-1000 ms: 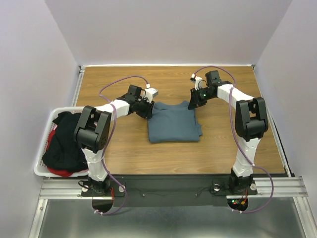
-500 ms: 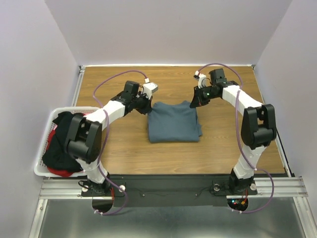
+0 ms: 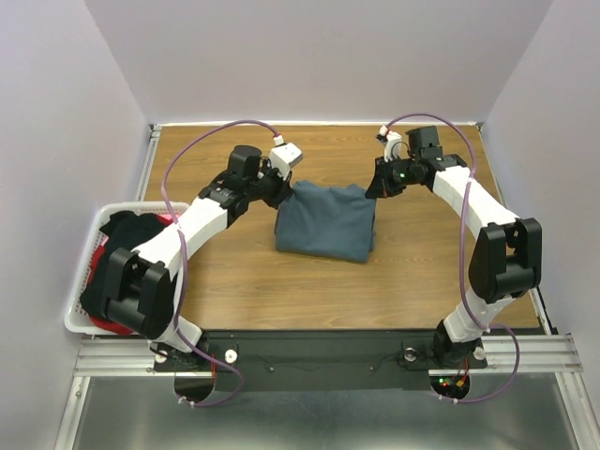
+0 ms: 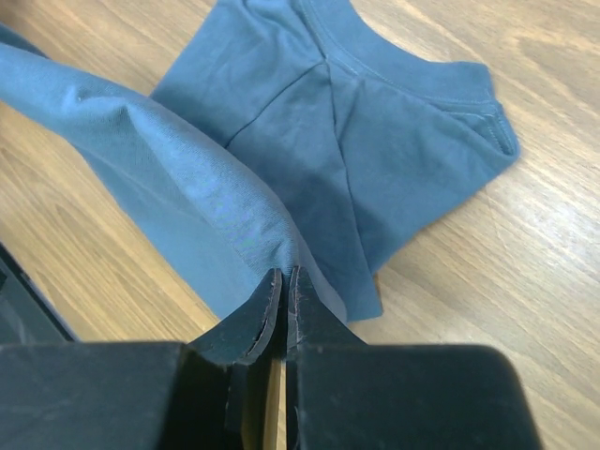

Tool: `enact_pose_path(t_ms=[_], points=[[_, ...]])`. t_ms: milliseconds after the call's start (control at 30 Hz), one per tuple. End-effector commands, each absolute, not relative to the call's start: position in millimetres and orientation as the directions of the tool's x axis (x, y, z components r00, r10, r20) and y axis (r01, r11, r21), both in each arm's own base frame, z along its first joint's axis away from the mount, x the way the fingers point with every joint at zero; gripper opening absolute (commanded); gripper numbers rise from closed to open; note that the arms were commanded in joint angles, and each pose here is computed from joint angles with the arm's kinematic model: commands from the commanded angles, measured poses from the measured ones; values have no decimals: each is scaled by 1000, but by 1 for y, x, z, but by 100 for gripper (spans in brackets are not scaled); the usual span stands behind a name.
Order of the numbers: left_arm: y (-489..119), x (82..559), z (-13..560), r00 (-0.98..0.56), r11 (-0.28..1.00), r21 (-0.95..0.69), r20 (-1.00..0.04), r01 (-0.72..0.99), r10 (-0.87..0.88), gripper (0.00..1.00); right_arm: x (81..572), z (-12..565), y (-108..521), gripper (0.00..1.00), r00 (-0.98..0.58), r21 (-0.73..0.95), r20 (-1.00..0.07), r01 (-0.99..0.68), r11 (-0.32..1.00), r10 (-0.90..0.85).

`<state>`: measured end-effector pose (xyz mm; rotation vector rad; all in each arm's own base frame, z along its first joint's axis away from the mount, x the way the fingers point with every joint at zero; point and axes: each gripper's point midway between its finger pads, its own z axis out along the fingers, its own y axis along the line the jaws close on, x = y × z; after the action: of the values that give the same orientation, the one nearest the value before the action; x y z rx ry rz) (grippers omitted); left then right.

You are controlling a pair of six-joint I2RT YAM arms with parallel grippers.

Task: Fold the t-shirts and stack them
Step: Fold the tshirt

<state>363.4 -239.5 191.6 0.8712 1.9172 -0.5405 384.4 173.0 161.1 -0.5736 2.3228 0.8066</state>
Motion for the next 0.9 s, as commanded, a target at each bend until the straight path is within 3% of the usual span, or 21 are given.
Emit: enact_pose_path(t_ms=[0, 333, 867], points=[[-241, 384, 192, -290, 665, 33, -883, 746, 369, 0, 391, 166, 172, 1, -710, 375, -679, -552, 744, -185], [-258, 425, 152, -323, 668, 24, -862, 744, 391, 0, 416, 127, 161, 1, -755, 346, -636, -462, 817, -158], [-237, 471, 109, -412, 793, 21, -845, 609, 340, 0, 451, 94, 146, 1, -766, 282, -629, -387, 878, -136]])
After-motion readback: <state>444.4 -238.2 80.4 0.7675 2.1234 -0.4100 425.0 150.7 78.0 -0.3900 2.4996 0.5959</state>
